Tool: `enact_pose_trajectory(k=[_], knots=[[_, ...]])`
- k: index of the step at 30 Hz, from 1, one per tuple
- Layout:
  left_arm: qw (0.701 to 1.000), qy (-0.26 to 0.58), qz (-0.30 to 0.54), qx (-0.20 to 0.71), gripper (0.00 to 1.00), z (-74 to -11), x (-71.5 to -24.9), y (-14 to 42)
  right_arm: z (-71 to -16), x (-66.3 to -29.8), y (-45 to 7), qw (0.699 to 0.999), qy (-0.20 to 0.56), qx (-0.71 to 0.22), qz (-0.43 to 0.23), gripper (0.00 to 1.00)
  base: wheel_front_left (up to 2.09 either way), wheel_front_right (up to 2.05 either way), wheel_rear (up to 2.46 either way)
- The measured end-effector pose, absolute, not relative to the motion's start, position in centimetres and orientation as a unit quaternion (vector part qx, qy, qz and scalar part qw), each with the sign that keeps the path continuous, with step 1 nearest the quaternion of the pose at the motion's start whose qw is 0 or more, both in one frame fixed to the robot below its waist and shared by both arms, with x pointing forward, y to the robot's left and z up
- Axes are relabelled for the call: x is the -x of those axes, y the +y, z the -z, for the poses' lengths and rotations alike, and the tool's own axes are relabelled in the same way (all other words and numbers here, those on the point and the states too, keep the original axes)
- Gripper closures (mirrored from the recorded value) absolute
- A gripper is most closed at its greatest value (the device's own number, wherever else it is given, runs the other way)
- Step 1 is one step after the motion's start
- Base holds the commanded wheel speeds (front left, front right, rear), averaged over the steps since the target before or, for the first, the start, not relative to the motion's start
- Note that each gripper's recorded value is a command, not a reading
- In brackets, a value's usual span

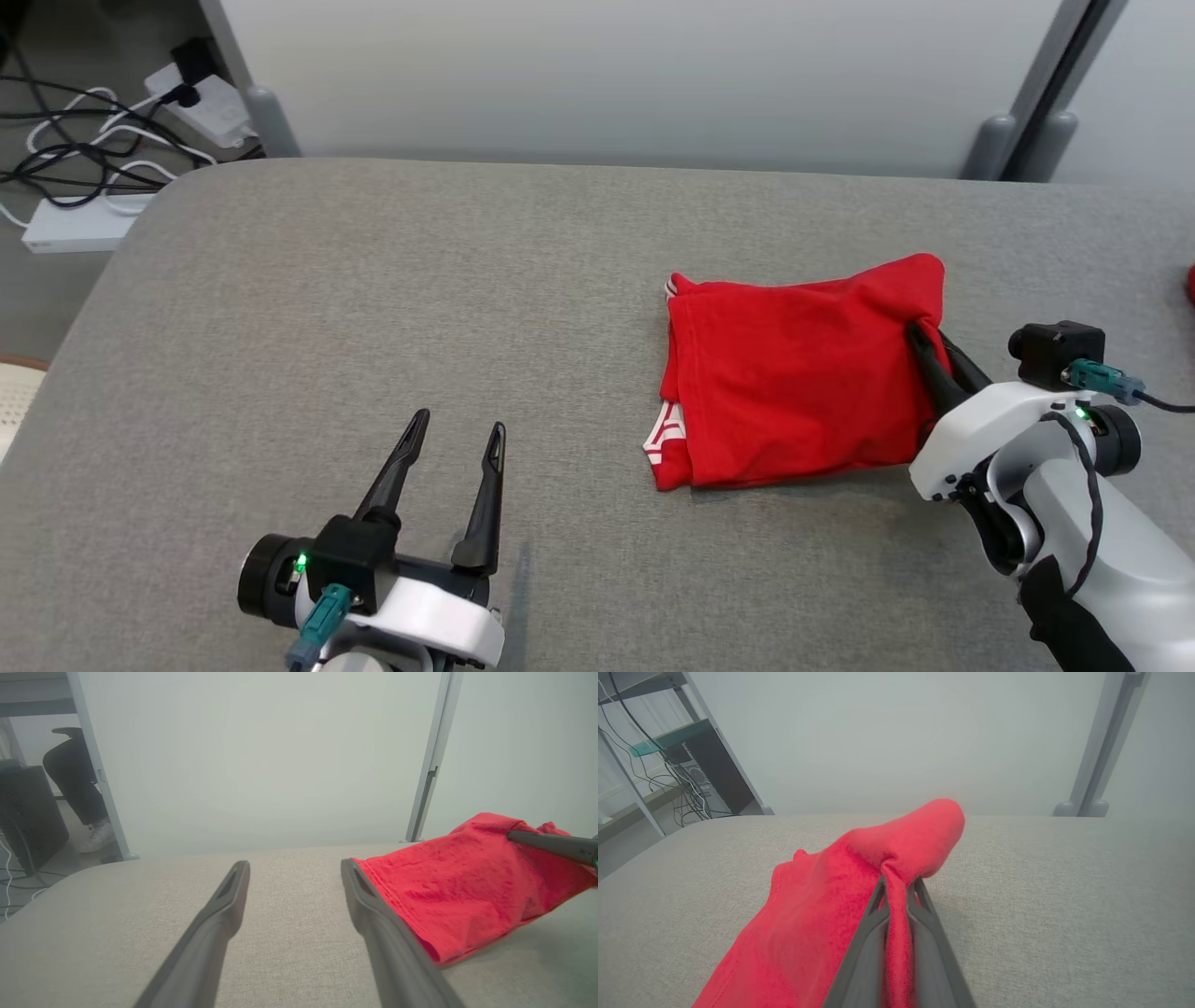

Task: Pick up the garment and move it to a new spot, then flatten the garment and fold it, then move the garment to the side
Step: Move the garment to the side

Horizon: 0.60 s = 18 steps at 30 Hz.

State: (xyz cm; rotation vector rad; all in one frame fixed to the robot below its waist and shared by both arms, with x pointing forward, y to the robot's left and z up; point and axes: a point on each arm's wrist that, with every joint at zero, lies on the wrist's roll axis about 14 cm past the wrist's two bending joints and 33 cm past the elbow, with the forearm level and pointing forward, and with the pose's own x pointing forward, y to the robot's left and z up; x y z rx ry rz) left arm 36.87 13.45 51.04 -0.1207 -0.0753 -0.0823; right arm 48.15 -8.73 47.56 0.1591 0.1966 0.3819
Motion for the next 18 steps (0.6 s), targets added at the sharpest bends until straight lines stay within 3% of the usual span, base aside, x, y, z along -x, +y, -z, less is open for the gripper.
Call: enact_pose_trajectory(k=[18], knots=[[0.980,-0.041,0.184,0.065,0.00,-51.3,-41.1,4.2,-46.5,-44.7,-19.9,0.992,0.083,-0.083,-0.042,1.00,0.00,0.00,0.00]])
